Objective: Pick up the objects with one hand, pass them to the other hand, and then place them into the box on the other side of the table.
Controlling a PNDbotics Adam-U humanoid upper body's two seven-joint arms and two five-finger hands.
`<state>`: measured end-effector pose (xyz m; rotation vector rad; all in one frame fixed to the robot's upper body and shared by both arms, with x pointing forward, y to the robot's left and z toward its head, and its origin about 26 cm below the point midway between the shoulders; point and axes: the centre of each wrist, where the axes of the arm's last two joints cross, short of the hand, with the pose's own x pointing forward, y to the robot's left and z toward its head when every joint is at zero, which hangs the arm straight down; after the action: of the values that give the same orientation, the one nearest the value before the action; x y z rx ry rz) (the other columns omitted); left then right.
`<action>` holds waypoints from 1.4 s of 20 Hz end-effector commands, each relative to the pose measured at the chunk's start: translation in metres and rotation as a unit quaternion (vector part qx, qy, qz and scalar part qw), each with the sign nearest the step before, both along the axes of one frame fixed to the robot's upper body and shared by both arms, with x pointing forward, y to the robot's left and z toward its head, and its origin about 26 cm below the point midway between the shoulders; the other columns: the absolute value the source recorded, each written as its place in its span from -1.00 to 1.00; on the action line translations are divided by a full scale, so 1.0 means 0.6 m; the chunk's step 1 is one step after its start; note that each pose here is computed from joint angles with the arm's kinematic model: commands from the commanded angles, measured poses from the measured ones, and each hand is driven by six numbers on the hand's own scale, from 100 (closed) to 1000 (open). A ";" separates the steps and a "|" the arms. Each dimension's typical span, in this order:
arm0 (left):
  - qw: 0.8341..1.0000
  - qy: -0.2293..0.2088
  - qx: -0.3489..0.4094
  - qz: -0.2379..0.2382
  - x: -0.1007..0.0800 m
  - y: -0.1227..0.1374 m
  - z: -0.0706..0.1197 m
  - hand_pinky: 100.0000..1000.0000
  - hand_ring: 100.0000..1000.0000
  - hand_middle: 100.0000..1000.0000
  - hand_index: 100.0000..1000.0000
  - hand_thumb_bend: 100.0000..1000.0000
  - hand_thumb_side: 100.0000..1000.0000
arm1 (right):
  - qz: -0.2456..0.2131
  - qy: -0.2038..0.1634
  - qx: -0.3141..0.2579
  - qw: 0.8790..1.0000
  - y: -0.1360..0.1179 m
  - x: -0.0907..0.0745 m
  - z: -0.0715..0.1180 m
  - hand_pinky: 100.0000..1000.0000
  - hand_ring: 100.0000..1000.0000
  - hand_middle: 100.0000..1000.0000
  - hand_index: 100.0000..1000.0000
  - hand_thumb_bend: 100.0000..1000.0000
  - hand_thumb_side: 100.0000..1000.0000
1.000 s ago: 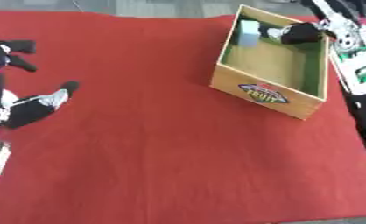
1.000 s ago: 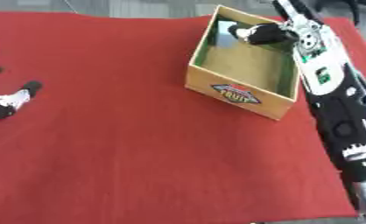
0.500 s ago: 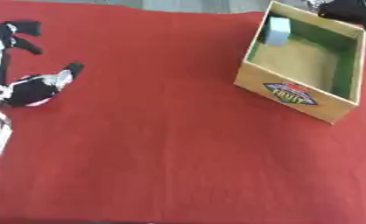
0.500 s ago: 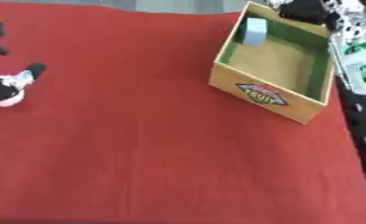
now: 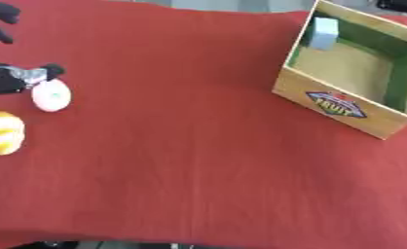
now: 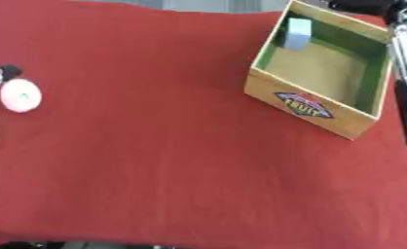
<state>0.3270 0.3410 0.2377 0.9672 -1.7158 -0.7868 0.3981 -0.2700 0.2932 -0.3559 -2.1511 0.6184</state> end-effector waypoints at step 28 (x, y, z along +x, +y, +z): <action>0.930 0.325 0.146 0.095 0.012 0.131 -0.031 0.70 0.56 0.47 0.65 0.59 -0.48 | -0.011 -0.003 -0.018 1.000 -0.011 -0.007 0.005 0.69 0.78 0.39 0.71 -0.51 -0.79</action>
<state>0.3362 0.4115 0.2042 0.8605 -0.9629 -1.0937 0.3969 -0.2724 0.2862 -0.3663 -2.1211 0.6303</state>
